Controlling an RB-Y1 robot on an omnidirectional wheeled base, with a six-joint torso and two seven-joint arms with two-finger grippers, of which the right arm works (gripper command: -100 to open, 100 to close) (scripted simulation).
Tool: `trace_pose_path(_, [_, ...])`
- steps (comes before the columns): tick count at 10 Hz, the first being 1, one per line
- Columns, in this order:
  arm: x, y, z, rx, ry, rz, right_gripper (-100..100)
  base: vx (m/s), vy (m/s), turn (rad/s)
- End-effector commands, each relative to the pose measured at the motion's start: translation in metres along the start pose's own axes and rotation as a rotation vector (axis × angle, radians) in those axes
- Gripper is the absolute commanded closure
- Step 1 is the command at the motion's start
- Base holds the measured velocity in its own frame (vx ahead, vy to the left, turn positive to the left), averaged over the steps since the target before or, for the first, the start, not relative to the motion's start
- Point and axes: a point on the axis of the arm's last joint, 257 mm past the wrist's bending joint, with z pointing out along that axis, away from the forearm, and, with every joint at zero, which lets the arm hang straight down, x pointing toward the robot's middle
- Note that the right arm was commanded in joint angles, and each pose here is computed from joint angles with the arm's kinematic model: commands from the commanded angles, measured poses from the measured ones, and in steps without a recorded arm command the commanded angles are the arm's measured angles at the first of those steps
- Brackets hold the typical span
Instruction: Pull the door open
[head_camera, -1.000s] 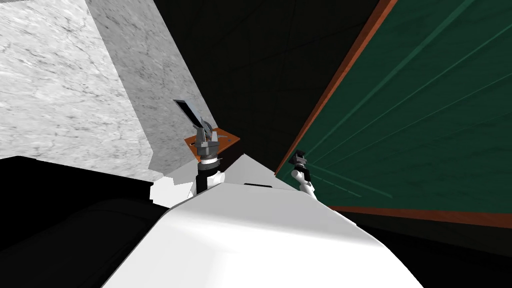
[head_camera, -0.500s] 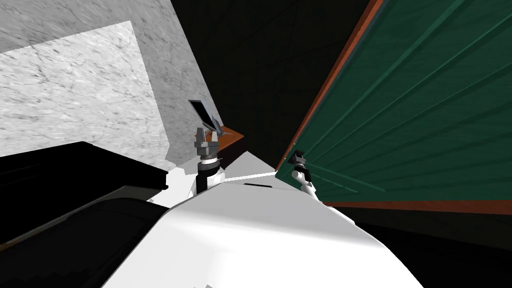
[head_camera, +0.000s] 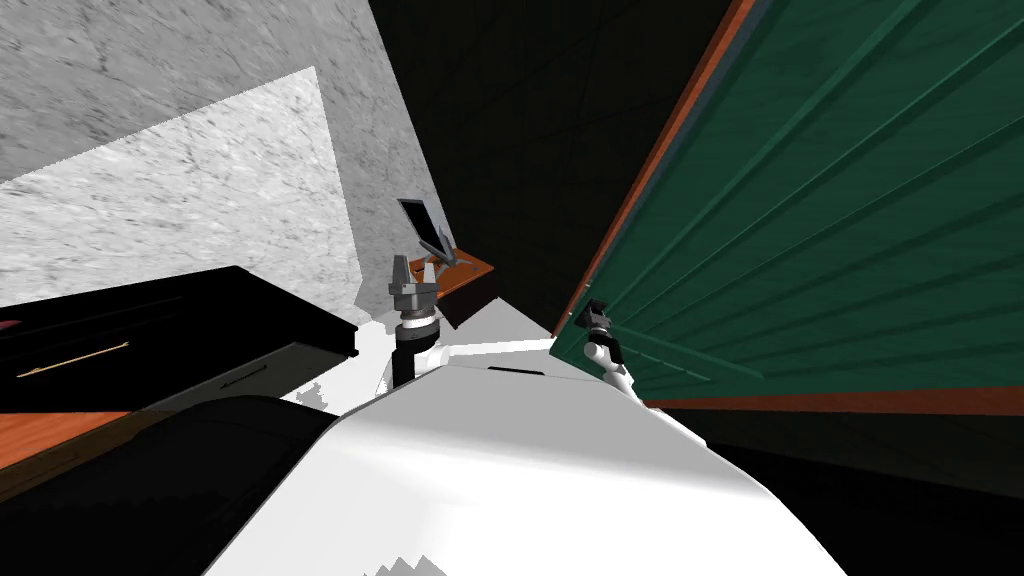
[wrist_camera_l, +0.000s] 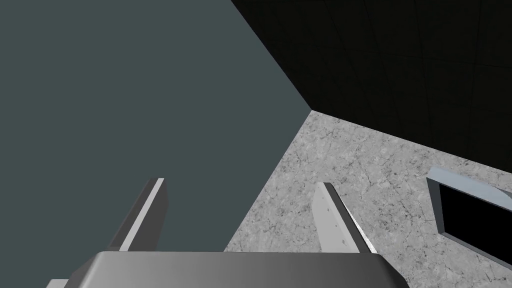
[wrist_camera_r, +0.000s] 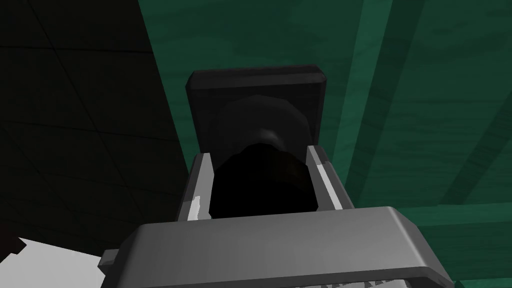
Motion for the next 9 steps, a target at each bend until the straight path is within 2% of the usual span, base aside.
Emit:
trace_pose_path(1, [-0.002,-0.006,-0.0029,0.022,-0.003,0.002,100,-0.26,-0.059,0.15])
trace_pose_path(6, [0.0,-0.016,-0.0082,0.071,0.0,0.006,100,-0.241,-0.035,0.117])
trace_pose_path(7, [-0.001,-0.012,-0.0076,0.063,-0.004,0.004,100,-0.11,-0.031,0.044])
trace_pose_path(8, [-0.003,-0.017,-0.0113,0.083,-0.008,0.004,100,-0.164,-0.051,0.125])
trace_pose_path(9, [-0.003,-0.017,-0.0119,0.087,-0.007,0.004,100,-0.22,-0.062,0.125])
